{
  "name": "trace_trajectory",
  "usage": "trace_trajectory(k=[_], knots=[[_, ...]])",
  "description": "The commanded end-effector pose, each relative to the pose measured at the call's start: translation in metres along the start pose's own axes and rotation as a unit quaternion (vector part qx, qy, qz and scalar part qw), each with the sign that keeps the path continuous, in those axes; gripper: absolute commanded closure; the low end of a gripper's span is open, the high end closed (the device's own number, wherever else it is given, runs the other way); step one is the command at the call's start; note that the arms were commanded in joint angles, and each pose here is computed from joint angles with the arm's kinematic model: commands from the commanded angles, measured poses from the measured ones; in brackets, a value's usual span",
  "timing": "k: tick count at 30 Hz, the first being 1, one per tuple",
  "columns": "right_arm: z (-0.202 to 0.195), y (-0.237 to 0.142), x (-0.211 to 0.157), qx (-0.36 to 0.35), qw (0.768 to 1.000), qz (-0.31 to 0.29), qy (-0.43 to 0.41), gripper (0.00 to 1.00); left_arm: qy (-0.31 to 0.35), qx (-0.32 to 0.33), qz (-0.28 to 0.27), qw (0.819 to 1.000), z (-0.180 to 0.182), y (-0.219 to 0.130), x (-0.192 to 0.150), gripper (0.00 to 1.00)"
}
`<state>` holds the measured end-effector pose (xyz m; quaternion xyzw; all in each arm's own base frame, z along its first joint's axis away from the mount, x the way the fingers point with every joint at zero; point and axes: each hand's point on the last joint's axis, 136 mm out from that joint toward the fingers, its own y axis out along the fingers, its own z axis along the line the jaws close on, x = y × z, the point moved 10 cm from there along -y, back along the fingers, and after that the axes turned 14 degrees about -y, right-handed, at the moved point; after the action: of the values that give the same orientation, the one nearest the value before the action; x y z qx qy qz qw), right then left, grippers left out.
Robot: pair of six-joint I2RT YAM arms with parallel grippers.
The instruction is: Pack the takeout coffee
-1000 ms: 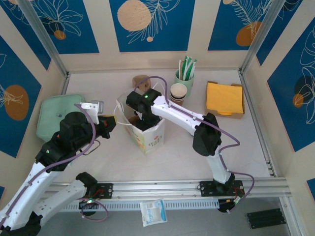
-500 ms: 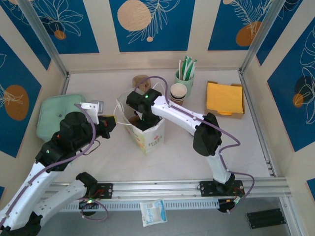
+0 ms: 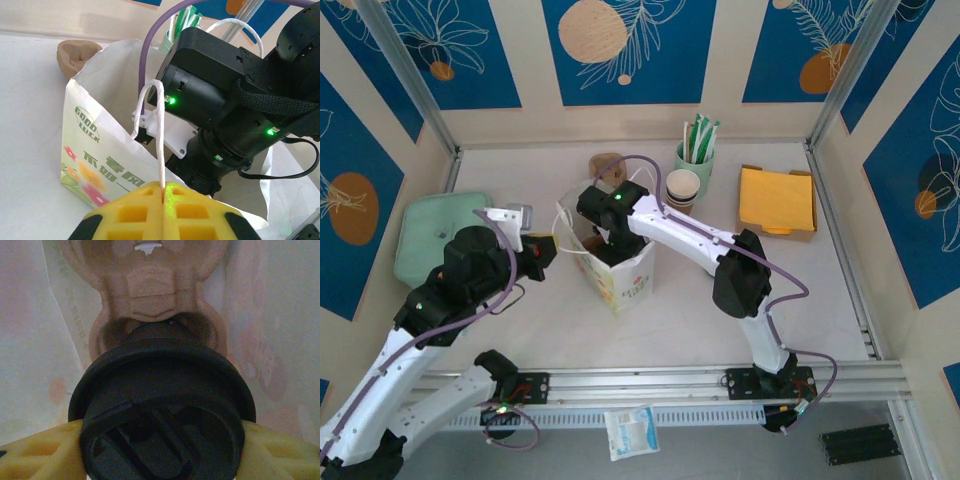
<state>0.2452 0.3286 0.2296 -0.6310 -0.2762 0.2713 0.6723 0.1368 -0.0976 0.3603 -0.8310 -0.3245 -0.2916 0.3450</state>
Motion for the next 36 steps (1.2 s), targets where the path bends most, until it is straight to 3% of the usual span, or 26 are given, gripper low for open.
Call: trace_trajectory(k=[1,7,20,36], knots=[[-0.002,0.037,0.004,0.003,0.999,0.038,0.013,0.46,0.007,-0.003,-0.012,1.0,-0.004,-0.006,0.006,1.0],[-0.001,0.03,0.004,0.002,1.0,0.029,0.01,0.43,0.008,-0.003,-0.012,1.0,-0.004,-0.006,0.006,1.0],[0.007,0.004,0.007,-0.005,1.0,0.005,-0.003,0.25,0.007,0.001,-0.011,1.0,-0.003,-0.005,0.006,1.0],[0.015,-0.033,0.007,-0.011,0.999,-0.025,-0.019,0.18,0.008,0.003,-0.012,1.0,-0.004,-0.005,0.007,1.0]])
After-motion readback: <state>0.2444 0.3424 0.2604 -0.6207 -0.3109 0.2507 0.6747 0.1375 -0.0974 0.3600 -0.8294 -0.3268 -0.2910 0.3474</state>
